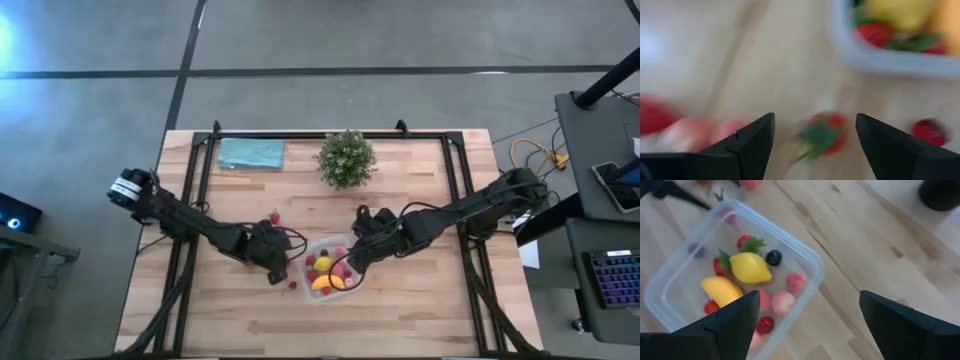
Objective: Pick and placing Produce into tupperware
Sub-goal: Put the red cherry into the transparent bin
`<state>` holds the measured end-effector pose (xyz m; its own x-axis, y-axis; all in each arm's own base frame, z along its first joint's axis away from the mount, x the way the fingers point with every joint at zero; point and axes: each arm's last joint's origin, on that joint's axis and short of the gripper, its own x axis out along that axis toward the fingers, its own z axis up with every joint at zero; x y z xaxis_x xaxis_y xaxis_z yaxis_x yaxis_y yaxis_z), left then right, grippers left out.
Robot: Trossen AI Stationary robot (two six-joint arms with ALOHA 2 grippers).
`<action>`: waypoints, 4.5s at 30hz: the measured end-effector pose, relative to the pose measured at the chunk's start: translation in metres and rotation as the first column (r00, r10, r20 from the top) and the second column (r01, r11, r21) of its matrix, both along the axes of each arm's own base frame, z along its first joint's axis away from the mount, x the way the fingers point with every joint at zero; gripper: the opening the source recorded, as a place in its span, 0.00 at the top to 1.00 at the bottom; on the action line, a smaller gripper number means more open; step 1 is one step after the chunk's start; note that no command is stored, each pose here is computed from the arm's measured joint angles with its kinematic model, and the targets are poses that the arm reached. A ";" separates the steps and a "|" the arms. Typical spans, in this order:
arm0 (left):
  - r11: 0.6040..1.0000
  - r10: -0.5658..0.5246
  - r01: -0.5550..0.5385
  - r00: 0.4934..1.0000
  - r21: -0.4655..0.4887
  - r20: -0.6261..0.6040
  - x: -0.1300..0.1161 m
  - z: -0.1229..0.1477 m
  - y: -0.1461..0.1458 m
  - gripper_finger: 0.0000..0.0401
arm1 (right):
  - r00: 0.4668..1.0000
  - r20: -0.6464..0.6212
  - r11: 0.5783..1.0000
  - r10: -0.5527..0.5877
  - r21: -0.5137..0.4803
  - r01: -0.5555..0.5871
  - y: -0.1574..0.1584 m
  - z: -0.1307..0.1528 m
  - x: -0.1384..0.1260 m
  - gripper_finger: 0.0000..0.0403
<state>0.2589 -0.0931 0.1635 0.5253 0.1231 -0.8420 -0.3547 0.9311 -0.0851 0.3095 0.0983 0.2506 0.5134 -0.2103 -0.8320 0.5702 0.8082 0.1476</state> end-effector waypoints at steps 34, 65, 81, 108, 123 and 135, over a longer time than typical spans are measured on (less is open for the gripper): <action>0.982 -0.188 0.186 0.977 0.024 0.098 0.015 0.006 -0.088 0.34 | 0.979 -0.170 0.989 0.114 -0.077 -0.129 -0.003 -0.044 -0.015 0.14; 0.990 -0.138 0.138 0.989 0.003 0.047 0.015 -0.016 -0.081 0.34 | 0.971 0.151 0.936 0.184 -0.328 -0.126 -0.039 0.056 -0.095 0.16; 0.992 -0.129 0.129 0.992 0.003 0.011 0.020 -0.029 -0.078 0.34 | 0.533 0.758 0.890 0.376 -0.135 -0.435 -0.042 0.062 -0.149 0.15; 0.994 -0.110 0.111 0.994 -0.022 0.006 0.026 -0.030 -0.070 0.34 | 0.621 0.746 0.967 0.241 -0.126 -0.224 -0.093 -0.057 -0.196 0.14; 0.992 -0.123 0.122 0.992 -0.041 -0.010 0.025 -0.030 -0.070 0.59 | 0.631 0.739 0.967 0.235 -0.111 -0.230 -0.097 -0.064 -0.196 0.14; 0.987 -0.145 0.142 0.988 -0.076 -0.043 0.023 -0.029 -0.071 0.75 | 0.583 0.788 0.973 0.197 -0.086 -0.212 -0.097 -0.087 -0.192 0.14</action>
